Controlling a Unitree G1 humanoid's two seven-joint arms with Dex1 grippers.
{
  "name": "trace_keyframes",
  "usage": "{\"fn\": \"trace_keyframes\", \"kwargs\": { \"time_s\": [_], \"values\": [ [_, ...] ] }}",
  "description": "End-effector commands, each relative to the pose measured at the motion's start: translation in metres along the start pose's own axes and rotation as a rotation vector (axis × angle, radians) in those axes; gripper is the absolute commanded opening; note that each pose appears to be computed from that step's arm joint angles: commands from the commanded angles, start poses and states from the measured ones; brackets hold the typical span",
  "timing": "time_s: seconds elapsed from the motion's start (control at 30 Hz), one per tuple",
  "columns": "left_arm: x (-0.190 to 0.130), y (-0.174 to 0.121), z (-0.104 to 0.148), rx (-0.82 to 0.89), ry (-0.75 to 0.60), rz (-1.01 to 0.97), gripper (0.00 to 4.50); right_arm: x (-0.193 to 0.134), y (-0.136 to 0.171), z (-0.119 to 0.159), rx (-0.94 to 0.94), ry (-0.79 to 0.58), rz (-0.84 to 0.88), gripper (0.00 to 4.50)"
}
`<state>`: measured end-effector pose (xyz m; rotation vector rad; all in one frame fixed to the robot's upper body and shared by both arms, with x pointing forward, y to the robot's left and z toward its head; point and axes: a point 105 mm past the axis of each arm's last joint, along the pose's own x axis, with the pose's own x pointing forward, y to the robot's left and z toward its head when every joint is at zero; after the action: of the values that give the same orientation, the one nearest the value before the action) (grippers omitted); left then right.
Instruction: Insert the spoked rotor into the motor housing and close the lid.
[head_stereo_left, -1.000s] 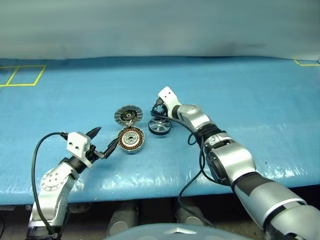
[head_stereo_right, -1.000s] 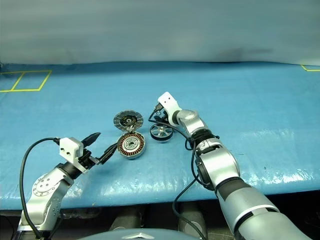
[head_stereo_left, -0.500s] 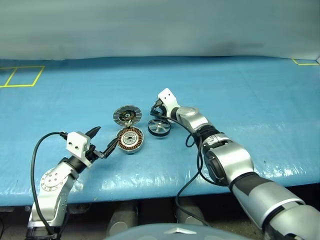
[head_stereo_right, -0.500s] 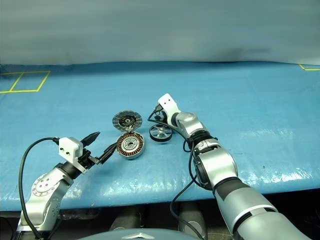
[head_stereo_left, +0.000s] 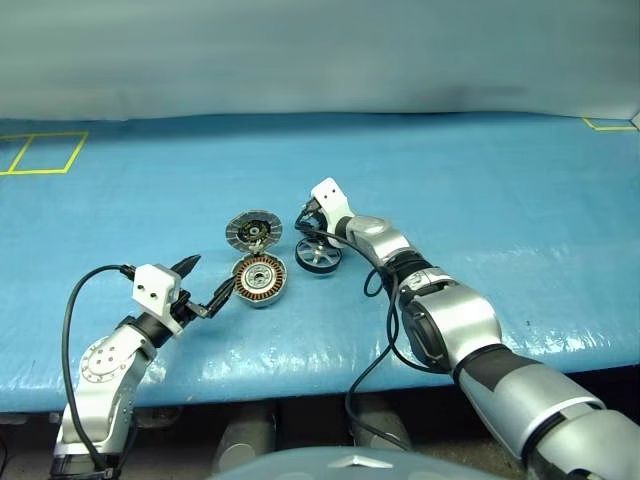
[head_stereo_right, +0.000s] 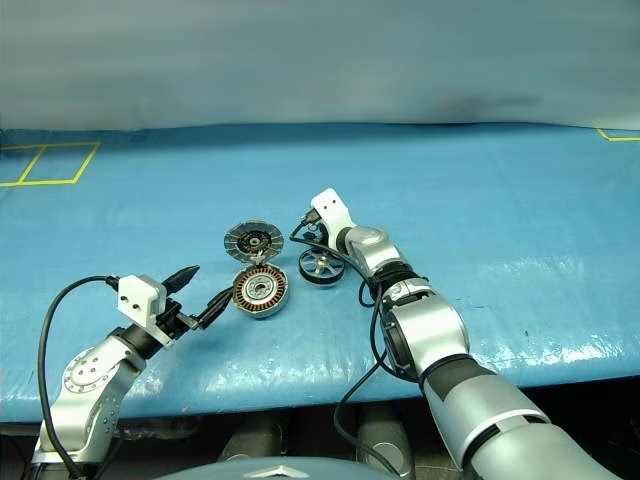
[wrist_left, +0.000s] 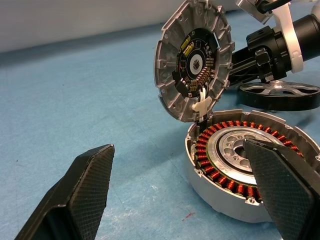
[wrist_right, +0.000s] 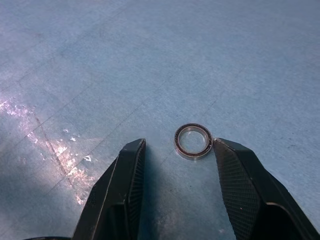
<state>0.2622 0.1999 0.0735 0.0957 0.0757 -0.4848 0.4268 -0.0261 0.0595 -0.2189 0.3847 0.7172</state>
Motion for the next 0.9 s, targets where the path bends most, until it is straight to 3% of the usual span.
{"fn": "trace_keyframes", "kwargs": {
  "time_s": [0.03, 0.13, 0.4, 0.67, 0.8, 0.9],
  "values": [
    [0.0, -0.001, 0.011, 0.036, -0.028, -0.003, 4.5, 0.001, -0.001, 0.014, -0.01, -0.031, -0.022, 1.67],
    [0.0, -0.001, 0.01, 0.036, -0.026, -0.001, 4.5, 0.001, -0.002, 0.013, -0.009, -0.031, -0.028, 0.75],
    [-0.001, -0.001, 0.009, 0.034, -0.027, 0.004, 4.5, -0.004, -0.015, 0.026, 0.002, -0.089, -0.078, 0.75],
    [0.001, -0.01, 0.009, -0.006, -0.049, -0.037, 4.5, -0.052, -0.057, 0.066, -0.045, -0.333, -0.233, 0.75],
    [0.004, -0.015, 0.009, -0.022, -0.054, -0.081, 4.5, -0.099, -0.033, 0.06, -0.015, -0.421, -0.122, 0.75],
    [0.006, -0.018, 0.009, -0.031, -0.055, -0.112, 4.5, -0.132, 0.014, 0.048, 0.029, -0.452, 0.123, 0.75]
  ]
}}
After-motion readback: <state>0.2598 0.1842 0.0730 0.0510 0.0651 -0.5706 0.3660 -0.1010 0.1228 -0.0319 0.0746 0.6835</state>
